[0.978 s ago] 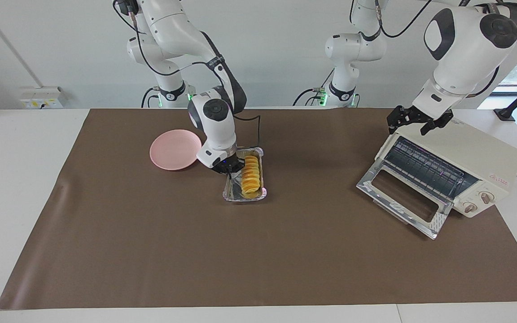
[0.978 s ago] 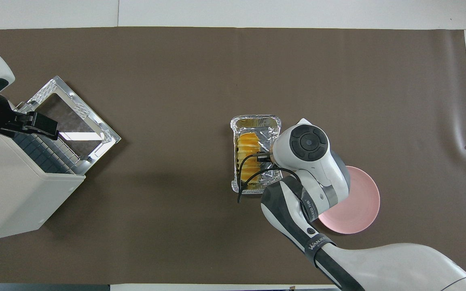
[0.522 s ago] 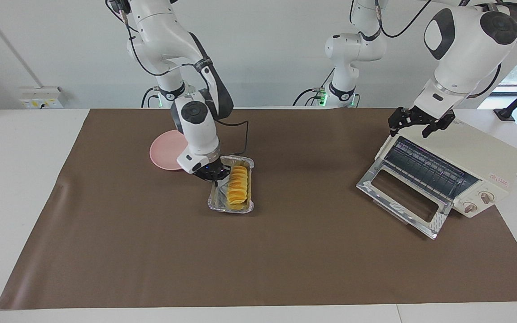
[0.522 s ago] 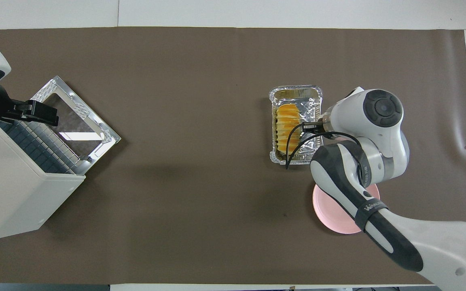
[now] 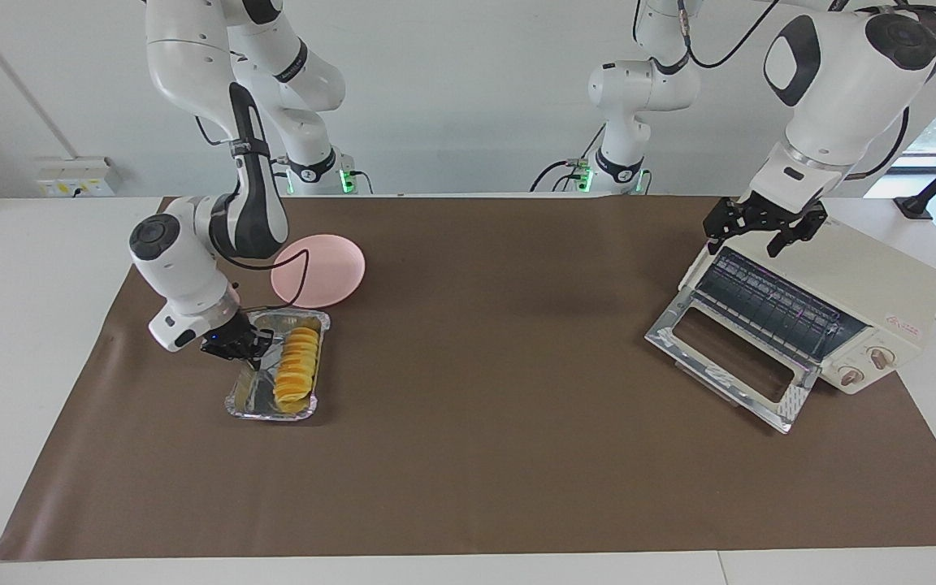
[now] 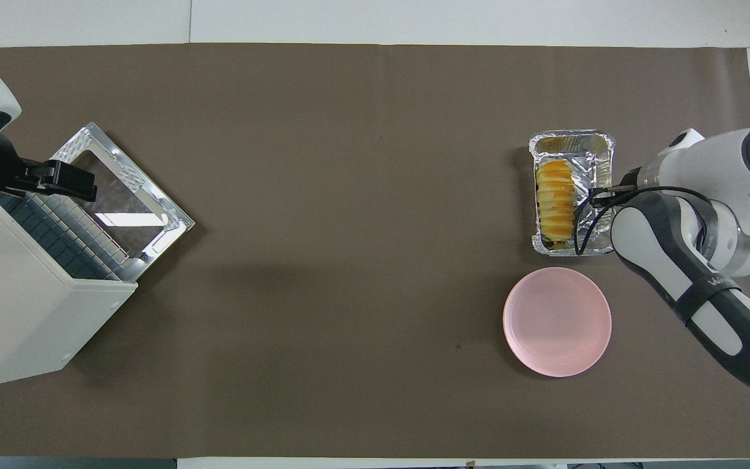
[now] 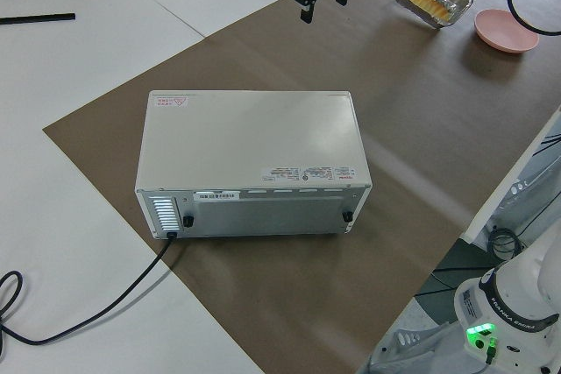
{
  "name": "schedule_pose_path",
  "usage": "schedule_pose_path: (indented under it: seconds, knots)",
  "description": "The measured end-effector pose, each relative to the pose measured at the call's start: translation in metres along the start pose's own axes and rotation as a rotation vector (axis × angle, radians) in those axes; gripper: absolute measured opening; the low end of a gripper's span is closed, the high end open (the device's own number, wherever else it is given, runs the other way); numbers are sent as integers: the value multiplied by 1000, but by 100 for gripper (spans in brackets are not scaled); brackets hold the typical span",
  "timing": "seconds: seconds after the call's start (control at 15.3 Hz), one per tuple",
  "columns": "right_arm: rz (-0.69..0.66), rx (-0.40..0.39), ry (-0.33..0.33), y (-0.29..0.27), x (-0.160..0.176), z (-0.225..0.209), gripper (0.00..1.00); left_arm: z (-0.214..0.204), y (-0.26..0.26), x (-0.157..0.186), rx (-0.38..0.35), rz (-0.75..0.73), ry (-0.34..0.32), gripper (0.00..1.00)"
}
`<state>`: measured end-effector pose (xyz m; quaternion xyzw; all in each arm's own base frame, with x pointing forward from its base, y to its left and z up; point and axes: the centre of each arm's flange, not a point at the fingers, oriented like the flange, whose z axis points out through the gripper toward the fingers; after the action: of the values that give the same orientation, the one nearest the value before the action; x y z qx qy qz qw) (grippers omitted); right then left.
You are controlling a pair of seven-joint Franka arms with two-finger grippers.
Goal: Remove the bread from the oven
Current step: 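Lower the right gripper into the tray and grasp the bread slices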
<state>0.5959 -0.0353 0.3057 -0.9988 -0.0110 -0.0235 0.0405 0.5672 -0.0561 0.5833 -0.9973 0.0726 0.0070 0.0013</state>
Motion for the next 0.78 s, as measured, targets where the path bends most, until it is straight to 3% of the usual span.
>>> schedule_pose_path:
  seconds: [0.72, 0.78]
  knots:
    - [-39, 50, -3, -50, 2, 4, 2, 0, -7, 0, 0, -13, 0, 100]
    - [-38, 50, -2, -49, 2, 3, 7, 0, -7, 0, 0, -13, 0, 100]
